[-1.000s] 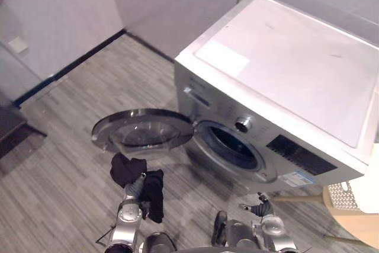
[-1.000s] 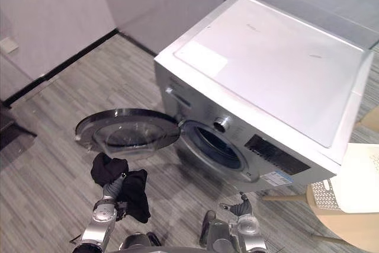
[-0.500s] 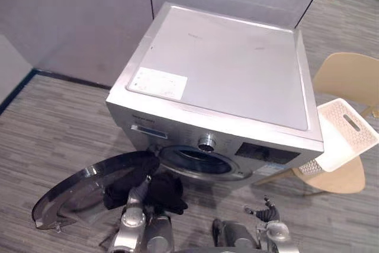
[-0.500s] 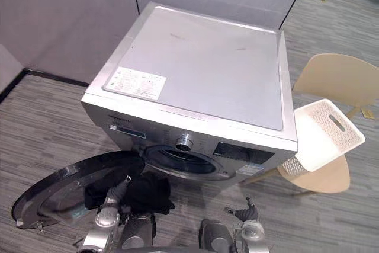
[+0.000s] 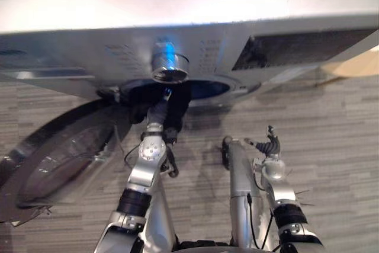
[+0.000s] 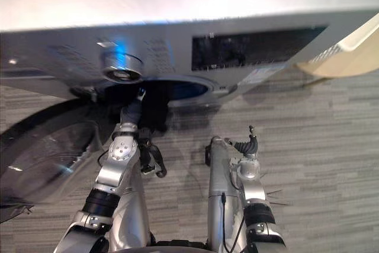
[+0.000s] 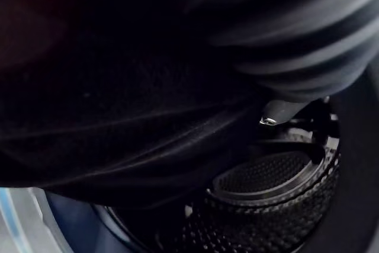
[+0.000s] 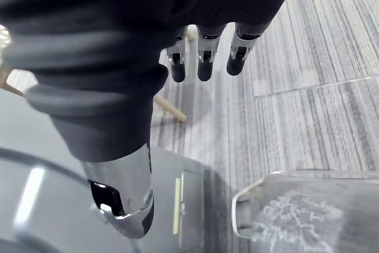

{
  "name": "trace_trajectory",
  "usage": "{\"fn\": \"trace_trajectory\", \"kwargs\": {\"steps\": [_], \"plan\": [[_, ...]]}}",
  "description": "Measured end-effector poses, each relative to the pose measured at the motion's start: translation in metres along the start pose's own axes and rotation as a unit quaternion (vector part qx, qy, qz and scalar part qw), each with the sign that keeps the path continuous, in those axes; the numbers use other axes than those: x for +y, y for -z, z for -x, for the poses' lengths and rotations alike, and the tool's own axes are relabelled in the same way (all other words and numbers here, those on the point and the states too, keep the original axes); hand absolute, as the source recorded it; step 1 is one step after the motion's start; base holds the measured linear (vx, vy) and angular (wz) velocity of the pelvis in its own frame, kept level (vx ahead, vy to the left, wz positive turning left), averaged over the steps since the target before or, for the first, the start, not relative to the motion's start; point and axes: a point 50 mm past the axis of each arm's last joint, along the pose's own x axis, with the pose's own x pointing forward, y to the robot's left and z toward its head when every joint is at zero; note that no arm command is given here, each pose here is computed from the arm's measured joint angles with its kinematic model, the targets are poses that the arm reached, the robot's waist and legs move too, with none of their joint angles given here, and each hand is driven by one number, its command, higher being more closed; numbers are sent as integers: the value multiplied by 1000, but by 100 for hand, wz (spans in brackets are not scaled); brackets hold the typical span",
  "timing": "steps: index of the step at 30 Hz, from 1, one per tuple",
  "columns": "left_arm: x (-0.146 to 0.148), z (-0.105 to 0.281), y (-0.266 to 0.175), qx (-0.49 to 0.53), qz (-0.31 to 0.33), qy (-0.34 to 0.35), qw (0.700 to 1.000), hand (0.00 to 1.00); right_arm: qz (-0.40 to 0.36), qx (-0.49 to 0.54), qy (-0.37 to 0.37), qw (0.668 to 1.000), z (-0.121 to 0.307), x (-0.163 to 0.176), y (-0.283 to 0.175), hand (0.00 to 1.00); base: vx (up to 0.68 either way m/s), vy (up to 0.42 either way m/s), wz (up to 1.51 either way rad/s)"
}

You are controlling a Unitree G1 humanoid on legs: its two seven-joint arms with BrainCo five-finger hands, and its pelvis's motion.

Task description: Pick up the laundry basket with both hands and put the clothes into the washing machine.

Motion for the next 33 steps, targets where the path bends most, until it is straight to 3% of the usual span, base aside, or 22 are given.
{"fn": "trace_trajectory", "kwargs": {"steps": [8,13,16,21,23,24,26,27,28,29,33], "plan": [[-28,-36,-74,-131,12,2,991,100,-66,-118,23,991,-6,-1,-62,0,-61,-82,8],[-3,-65,-132,-240,-74,-60,966,100,-82,-151,32,985,-3,-3,-75,0,-55,-23,-1],[15,-84,-168,-286,-146,-120,939,100,-68,-118,34,990,-5,-2,-56,0,-24,5,-7],[21,-106,-220,-344,-326,-192,859,100,-62,-114,33,991,-4,-3,-48,0,35,15,-3],[13,-110,-238,-375,-424,-211,797,100,-63,-133,30,989,-4,-4,-53,0,18,23,7],[10,-110,-242,-384,-445,-213,781,100,-63,-136,30,988,-4,-5,-53,0,15,25,11],[2,-109,-256,-420,-515,-224,712,100,-60,-145,23,987,-5,-4,-53,0,7,13,3],[0,-109,-259,-426,-528,-227,699,100,-60,-146,22,987,-6,-4,-52,0,0,0,0],[0,-110,-266,-435,-548,-233,676,0,-56,-148,19,987,-6,-4,-52,0,18,24,-3],[1,-111,-272,-439,-562,-241,659,0,-57,-151,14,987,-6,-3,-52,0,18,20,-5],[9,-114,-288,-425,-574,-275,644,0,-45,-139,13,989,-8,-3,-45,0,33,23,-6]]}}
